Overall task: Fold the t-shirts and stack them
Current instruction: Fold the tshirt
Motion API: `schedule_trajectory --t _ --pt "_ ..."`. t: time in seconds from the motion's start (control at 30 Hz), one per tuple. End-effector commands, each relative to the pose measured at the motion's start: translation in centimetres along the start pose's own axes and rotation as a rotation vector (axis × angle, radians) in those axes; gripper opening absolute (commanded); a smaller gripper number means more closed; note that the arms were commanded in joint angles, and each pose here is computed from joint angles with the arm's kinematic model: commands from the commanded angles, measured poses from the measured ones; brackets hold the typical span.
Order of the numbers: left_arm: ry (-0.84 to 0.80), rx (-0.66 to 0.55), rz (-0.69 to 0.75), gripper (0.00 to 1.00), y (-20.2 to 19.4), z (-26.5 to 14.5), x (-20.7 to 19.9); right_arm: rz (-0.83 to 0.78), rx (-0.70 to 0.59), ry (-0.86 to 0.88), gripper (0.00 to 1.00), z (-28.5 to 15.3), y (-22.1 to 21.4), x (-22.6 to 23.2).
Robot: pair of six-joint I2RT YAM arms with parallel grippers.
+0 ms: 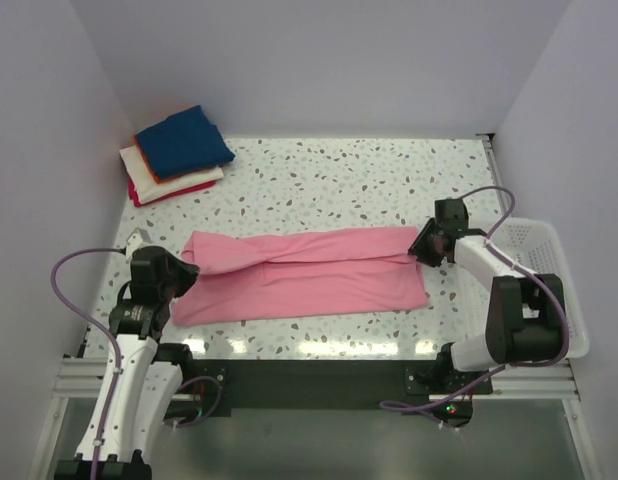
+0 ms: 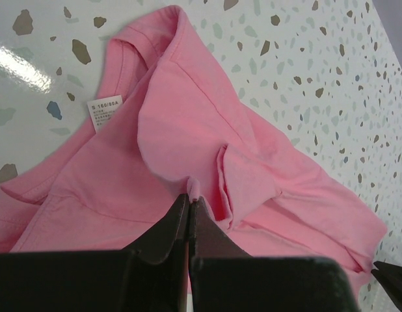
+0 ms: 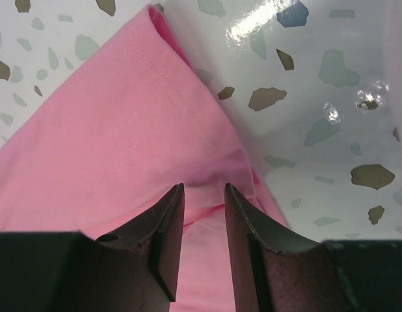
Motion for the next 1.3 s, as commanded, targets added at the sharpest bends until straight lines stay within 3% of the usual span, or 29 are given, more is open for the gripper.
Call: schedule_trajectory --t 0.0,0.33,0.63,0.9,1.07,1.27 --pt "-0.014 -0.025 -0.006 0.00 0.6 -0.2 -0.6 0.033 -0.004 -0.011 0.36 0.7 0.0 -0.1" --pt "-0.010 -0.026 -0.005 0.00 0.6 -0.3 -0.5 0.025 0.014 -0.004 0.31 1.2 -0.4 -0.2" --pt "-0.012 -0.052 -0.010 0.00 1.1 -1.4 -0.9 0.015 0.004 0.001 0.00 0.7 0.0 -0.1" --pt "-0.010 -0.070 -0.006 0.00 1.5 -1.9 -1.2 0.013 -0.032 0.021 0.00 -1.1 0.6 0.3" --pt "-0.003 -0.060 -0.007 0.00 1.3 -1.9 -1.0 0.010 -0.052 0.077 0.31 -2.4 0.1 1.1" --pt "-0.009 -0.043 -0.013 0.00 1.0 -1.5 -0.8 -0.021 -0.042 0.081 0.40 -2.3 -1.3 3.3"
Point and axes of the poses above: each gripper's point midway between its finger pads, its own z axis out along the fingers, its own x axis along the line the jaws close on, y = z × x, the point moved 9 cm from there along -z, back along the fingers, and after that the axes turned 11 degrees about -z, right-handed, at the moved point
